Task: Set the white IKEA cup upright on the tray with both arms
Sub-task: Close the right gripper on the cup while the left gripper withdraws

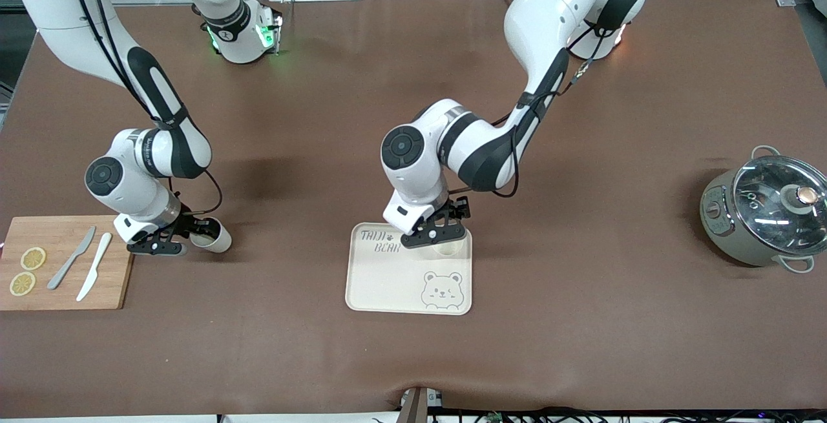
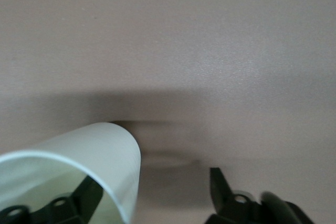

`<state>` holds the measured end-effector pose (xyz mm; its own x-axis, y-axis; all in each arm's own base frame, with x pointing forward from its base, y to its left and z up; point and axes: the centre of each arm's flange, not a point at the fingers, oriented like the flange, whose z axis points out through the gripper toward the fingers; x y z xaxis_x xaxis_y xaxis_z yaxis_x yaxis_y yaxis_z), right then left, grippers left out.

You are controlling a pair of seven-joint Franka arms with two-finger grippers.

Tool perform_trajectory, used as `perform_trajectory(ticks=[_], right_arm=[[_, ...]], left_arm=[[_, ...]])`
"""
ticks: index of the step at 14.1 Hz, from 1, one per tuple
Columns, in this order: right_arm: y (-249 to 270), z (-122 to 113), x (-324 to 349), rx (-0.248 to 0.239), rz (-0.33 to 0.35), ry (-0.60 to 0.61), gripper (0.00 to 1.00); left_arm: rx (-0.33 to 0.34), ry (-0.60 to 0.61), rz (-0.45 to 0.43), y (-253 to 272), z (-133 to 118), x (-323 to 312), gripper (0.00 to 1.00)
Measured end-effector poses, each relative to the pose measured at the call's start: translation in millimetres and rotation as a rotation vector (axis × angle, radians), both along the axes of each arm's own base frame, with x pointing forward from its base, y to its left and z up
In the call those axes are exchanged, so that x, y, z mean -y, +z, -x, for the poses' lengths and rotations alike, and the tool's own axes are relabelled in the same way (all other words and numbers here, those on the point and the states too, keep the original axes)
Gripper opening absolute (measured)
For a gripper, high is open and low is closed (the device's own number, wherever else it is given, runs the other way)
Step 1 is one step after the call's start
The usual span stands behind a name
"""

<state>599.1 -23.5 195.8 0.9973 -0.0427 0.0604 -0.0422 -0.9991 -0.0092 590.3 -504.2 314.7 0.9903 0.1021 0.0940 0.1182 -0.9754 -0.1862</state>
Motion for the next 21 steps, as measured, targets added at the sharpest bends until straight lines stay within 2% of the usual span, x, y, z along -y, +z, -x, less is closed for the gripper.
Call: perform_trajectory(ticks=[3, 4, 5, 9, 13, 16, 21], right_arm=[[52.2, -13.5, 2.3, -0.086, -0.002, -0.001, 1.00], [72.7, -18.4, 4.7, -0.097, -0.002, -0.004, 1.00], [86.7, -21.7, 6.9, -0.095, -0.002, -0.007, 1.00], [84.4, -24.8, 11.0, -0.077, 0.000, -0.014, 1.00], [80.6, -26.5, 10.8, -0.066, 0.001, -0.014, 1.00], [76.5, -29.1, 10.9, -0.045, 0.001, -0.014, 1.00], [63.5, -30.7, 10.6, -0.038, 0.002, -0.013, 1.00]], left_arm=[[-0.027, -0.022, -0.016, 34.1, 2.3, -9.8, 0.84], [-0.038, -0.025, -0.009, 48.5, 1.8, -15.2, 0.91], [-0.044, -0.025, -0.003, 62.4, 0.1, -22.0, 1.00], [-0.046, -0.036, 0.007, 101.3, -9.4, -47.6, 1.00], [-0.045, -0.099, 0.018, 145.3, -24.7, -86.7, 1.00], [-0.045, -0.143, 0.044, 192.1, -46.6, -148.3, 1.00], [-0.099, -0.246, 0.038, 252.5, -66.5, -268.5, 1.00]])
